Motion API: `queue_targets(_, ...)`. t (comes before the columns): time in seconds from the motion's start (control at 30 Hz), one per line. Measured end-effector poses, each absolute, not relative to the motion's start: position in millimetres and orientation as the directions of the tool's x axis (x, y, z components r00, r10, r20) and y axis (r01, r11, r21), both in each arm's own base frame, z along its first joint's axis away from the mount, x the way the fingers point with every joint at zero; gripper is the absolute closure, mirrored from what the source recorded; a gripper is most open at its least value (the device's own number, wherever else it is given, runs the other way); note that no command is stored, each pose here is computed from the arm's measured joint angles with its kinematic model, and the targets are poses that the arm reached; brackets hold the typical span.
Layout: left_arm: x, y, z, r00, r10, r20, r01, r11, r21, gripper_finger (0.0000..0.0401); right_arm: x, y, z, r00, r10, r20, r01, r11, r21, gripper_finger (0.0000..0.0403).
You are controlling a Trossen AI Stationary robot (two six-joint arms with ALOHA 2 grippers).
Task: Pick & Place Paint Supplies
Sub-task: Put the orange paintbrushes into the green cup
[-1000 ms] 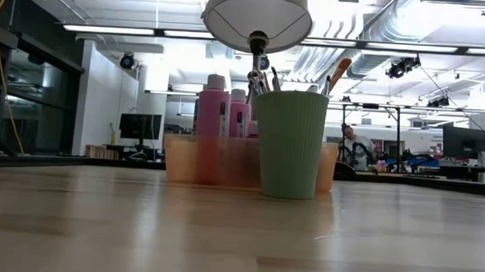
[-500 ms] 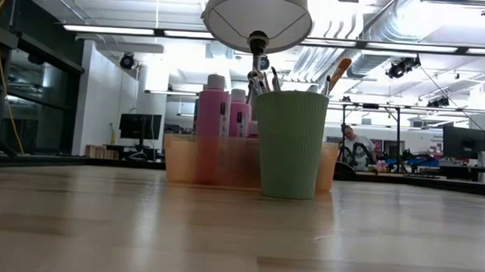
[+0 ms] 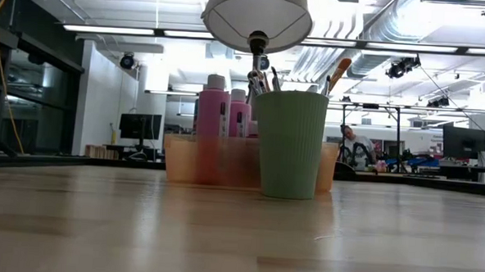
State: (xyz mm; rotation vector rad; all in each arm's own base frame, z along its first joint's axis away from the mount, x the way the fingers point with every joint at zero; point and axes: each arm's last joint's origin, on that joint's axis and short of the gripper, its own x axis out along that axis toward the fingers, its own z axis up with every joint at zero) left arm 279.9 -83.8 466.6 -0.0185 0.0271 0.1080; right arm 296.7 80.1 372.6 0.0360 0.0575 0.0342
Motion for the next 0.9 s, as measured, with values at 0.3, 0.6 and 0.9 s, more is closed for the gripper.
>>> queue_targets(0.3, 280, -84, 466, 0.994, 0.107, -0.035, -0.107, 0.994, 0.011, 0.0393, 297, 80, 373, 0.998, 0.029, -0.054, -0.028, 0.999, 0.032, 0.0400)
queue_targets(0.6, 280, -84, 465, 0.993, 0.112, -0.046, -0.111, 0.994, 0.018, 0.0397, 281, 75, 376, 0.991, 0.015, -0.129, 0.007, 0.986, 0.165, 0.0335)
queue_targets(0.9, 334, -80, 424, 0.983, 0.087, -0.160, -0.088, 0.996, 0.002, 0.0397, 219, 54, 390, 0.957, -0.073, -0.281, 0.165, 0.933, 0.320, 0.0211)
